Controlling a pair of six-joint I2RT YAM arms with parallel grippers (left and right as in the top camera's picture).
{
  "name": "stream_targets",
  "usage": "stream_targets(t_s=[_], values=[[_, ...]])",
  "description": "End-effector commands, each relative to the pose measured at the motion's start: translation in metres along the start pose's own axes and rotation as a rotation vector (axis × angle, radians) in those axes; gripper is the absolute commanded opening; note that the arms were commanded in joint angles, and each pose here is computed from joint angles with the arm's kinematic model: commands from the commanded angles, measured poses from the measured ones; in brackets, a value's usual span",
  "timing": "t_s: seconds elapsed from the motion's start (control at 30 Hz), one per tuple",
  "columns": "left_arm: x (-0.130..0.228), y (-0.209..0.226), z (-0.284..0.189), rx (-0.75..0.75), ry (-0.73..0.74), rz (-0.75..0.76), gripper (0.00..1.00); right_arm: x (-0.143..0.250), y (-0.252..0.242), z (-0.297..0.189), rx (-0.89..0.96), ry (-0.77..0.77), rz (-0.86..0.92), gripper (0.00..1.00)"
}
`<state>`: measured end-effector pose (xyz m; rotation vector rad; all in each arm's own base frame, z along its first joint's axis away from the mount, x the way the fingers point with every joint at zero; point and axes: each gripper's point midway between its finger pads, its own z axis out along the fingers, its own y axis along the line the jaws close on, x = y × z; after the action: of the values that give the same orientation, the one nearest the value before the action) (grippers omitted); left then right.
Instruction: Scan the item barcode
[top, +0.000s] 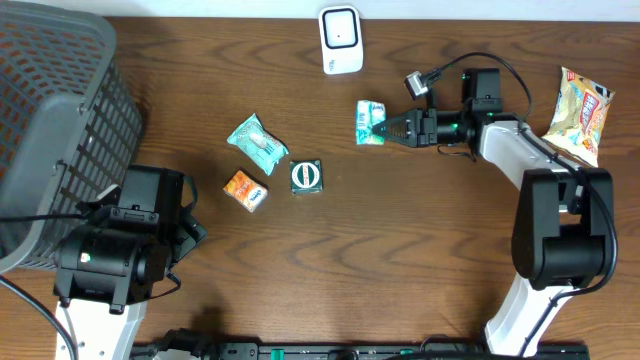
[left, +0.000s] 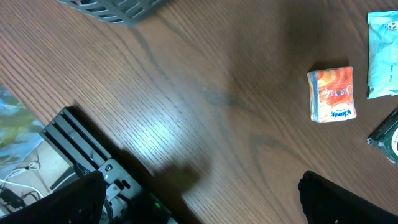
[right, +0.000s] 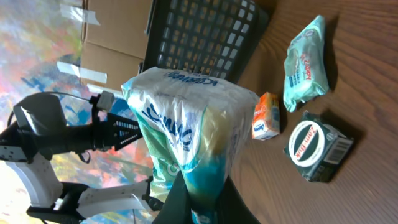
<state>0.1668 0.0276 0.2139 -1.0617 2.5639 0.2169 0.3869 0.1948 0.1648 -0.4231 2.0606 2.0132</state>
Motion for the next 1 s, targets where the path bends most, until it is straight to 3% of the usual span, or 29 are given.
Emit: stream_targets(t_s=[0.0,0.57,0.97], values=[[-0.005,0.001,-0.005,0.004,-0.025,-0.02,0.98,0.002,0.008,0.009,-0.036,0.029,0.003,0.01],[-0.005,0.001,-0.005,0.004,-0.025,-0.02,0.98,0.007,0.018,0.013,-0.04,0.04,0.037,0.01],[-0.005,0.001,-0.005,0.004,-0.025,-0.02,0.98,0.009,0.098,0.009,-0.043,0.036,-0.134,0.01]])
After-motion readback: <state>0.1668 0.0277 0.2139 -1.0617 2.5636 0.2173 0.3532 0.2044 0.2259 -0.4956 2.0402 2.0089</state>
